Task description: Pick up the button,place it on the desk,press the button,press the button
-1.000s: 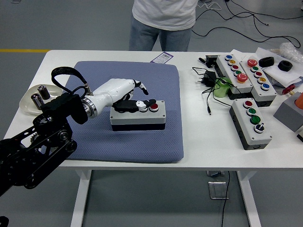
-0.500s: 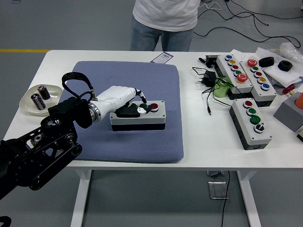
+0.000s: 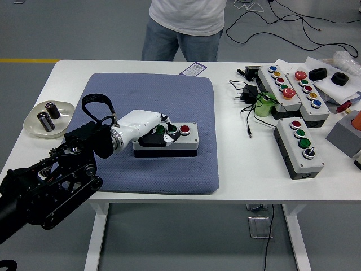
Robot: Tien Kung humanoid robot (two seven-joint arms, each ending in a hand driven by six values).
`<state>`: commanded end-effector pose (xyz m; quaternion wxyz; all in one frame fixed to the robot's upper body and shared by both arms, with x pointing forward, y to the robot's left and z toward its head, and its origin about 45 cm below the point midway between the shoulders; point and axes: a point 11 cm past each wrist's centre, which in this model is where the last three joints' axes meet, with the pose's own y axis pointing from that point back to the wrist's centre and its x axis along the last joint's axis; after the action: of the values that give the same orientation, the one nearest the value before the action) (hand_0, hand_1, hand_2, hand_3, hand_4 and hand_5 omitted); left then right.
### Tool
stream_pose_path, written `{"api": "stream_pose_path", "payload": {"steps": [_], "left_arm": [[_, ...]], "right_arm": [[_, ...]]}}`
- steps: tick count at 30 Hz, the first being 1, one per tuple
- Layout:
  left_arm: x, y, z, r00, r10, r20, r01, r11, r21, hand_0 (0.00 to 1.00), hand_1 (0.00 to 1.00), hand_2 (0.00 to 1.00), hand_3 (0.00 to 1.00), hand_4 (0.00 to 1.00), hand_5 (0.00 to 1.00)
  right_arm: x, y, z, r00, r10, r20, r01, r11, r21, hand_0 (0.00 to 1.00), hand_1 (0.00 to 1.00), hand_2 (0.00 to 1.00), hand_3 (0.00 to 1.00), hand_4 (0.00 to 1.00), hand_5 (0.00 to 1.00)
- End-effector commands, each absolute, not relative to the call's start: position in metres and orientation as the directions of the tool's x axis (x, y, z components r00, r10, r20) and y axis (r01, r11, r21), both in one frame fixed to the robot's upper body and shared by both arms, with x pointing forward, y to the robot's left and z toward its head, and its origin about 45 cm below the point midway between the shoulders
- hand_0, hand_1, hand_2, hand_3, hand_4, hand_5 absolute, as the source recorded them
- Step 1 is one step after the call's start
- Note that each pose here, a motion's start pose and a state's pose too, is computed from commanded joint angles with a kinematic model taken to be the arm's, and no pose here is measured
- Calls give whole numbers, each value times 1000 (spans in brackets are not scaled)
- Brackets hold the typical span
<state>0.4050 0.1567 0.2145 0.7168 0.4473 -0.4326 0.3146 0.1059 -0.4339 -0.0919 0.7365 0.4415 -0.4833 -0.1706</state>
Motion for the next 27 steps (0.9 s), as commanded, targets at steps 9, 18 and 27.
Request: {"api": "stream_pose_path", "payload": {"steps": [9,18,27], "left_arm": [[408,147,243,337,162,927,-866,439,239,2,2,47,706,660,998],[407,128,245,362,207,909,-853,467,233,2,2,40,704,664,998],[410,130,225,415,200,887,-844,449,294,2,2,41,705,668,998]], "right_arm": [[105,-435,-92,474,-678,561,-173,553,815,672,645,688,633,312,191],[103,-434,-92,478,-678,558,-169,553,816,672,644,688,633,312,189],[103,-434,-93,476,-680,558,-170,551,817,672,644,688,633,312,189]]}}
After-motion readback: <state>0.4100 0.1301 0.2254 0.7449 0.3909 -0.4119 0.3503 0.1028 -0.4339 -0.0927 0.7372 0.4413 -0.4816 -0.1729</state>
